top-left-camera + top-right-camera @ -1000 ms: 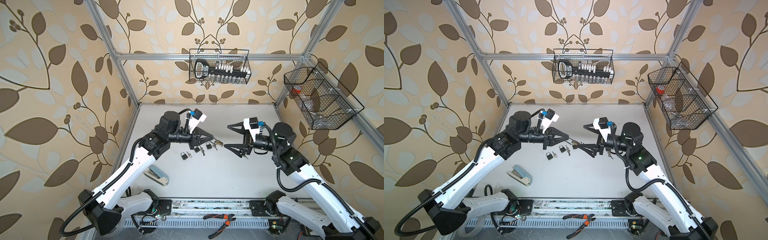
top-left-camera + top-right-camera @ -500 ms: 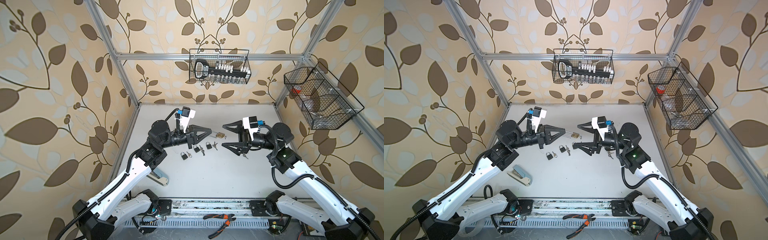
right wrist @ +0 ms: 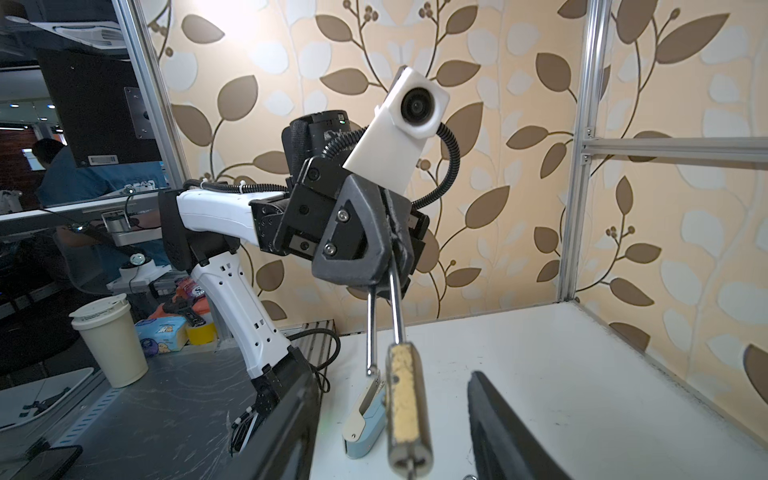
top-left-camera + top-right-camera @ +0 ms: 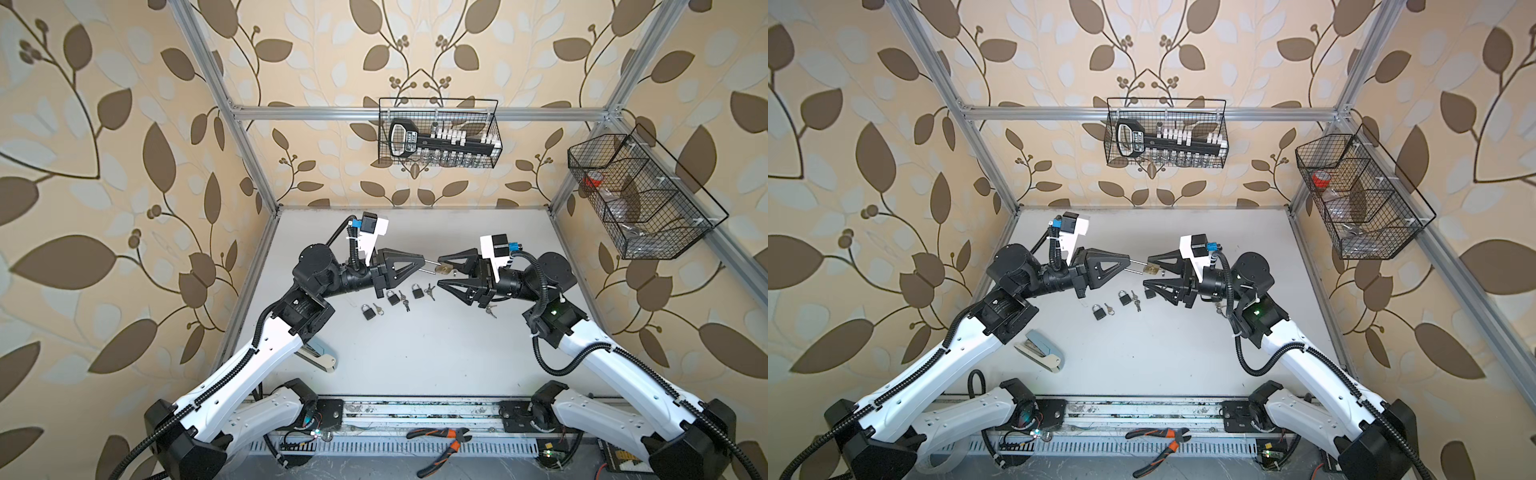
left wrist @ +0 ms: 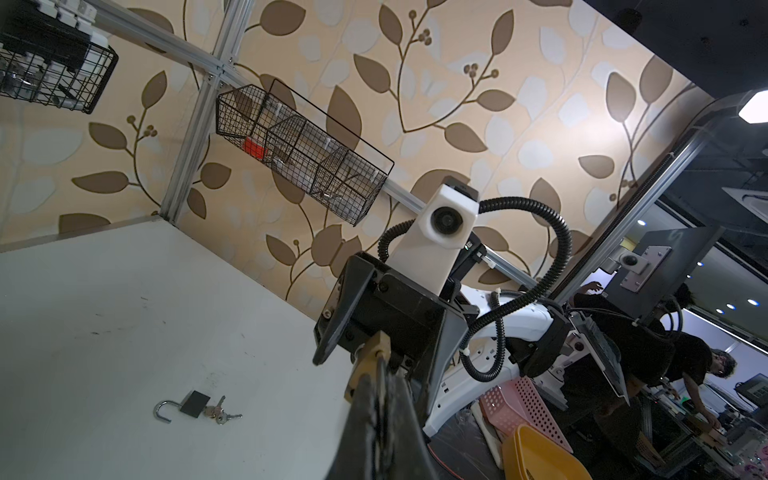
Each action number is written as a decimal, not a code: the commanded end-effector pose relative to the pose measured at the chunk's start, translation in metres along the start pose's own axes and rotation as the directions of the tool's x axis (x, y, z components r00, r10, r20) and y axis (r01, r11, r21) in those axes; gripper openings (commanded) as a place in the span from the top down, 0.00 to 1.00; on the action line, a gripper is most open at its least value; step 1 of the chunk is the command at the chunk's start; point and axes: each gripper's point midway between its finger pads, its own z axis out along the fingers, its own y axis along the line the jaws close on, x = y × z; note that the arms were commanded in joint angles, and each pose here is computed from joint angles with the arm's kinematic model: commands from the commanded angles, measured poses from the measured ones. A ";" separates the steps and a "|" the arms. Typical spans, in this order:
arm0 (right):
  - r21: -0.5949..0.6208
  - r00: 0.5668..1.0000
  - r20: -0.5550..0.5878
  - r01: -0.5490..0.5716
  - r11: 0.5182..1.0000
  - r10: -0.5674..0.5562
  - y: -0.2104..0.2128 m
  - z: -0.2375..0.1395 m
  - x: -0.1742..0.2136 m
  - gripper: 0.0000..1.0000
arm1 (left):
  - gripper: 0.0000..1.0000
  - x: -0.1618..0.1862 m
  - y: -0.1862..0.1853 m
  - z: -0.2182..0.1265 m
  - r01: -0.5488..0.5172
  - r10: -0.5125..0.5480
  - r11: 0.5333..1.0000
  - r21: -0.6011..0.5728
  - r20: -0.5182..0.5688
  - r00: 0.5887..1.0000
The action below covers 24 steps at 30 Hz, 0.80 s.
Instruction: Lock with the key
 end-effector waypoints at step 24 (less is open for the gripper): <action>0.091 0.999 0.043 -0.012 0.996 0.009 -0.008 -0.009 0.002 0.57 | 1.00 -0.010 -0.017 -0.002 -0.039 0.036 0.998 0.047 0.065 0.997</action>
